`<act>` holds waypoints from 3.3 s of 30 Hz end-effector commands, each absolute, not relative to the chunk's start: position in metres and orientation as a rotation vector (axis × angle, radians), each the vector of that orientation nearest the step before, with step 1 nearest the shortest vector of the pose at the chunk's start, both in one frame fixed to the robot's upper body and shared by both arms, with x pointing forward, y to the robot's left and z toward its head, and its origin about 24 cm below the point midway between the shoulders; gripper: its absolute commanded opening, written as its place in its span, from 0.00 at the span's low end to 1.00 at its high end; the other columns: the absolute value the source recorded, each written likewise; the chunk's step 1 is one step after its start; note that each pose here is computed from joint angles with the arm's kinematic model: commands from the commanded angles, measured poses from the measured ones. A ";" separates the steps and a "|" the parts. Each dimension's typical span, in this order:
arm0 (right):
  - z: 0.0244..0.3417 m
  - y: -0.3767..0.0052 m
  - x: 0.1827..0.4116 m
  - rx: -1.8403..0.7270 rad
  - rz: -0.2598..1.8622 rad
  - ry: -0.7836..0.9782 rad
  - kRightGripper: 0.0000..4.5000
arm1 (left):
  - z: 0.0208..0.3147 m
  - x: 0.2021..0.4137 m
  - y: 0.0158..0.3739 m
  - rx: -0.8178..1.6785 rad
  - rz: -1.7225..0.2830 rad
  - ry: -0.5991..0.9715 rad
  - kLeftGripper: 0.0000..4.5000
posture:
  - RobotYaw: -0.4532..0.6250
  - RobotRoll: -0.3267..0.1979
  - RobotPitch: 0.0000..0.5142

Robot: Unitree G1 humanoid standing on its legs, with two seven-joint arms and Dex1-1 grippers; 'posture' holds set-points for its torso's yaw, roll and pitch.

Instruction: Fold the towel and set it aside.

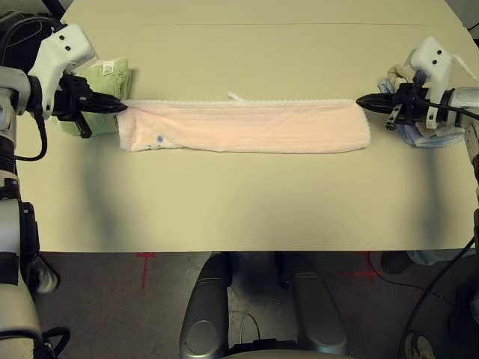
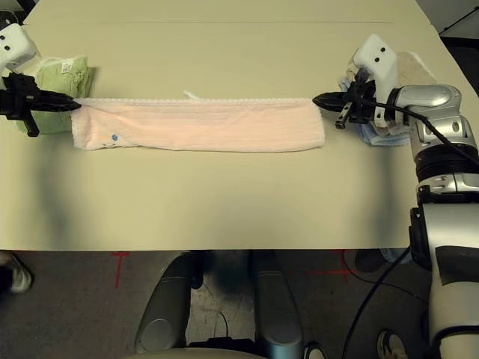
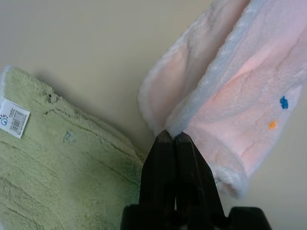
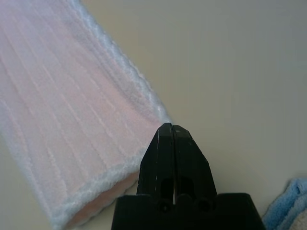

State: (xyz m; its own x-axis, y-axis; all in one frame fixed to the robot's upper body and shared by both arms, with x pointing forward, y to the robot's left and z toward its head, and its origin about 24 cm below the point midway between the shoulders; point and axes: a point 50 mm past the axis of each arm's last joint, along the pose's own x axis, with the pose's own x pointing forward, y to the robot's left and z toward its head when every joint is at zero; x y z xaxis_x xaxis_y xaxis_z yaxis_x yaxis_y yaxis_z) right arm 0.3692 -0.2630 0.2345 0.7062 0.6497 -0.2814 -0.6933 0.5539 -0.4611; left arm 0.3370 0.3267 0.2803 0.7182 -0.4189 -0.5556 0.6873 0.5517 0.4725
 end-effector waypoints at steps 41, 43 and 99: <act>0.203 -0.246 0.324 0.010 0.620 -0.139 0.99 | 0.252 0.320 0.258 0.378 -0.897 -0.031 1.00 | 0.46 0.62 0.48; 0.199 -0.247 0.325 0.003 0.621 -0.132 0.99 | 0.241 0.316 0.250 0.397 -0.963 -0.035 1.00 | 0.46 0.62 0.48; 0.128 -0.222 0.264 0.821 0.323 0.220 0.99 | 0.189 0.316 0.205 0.455 -1.128 -0.018 1.00 | 0.45 0.62 0.50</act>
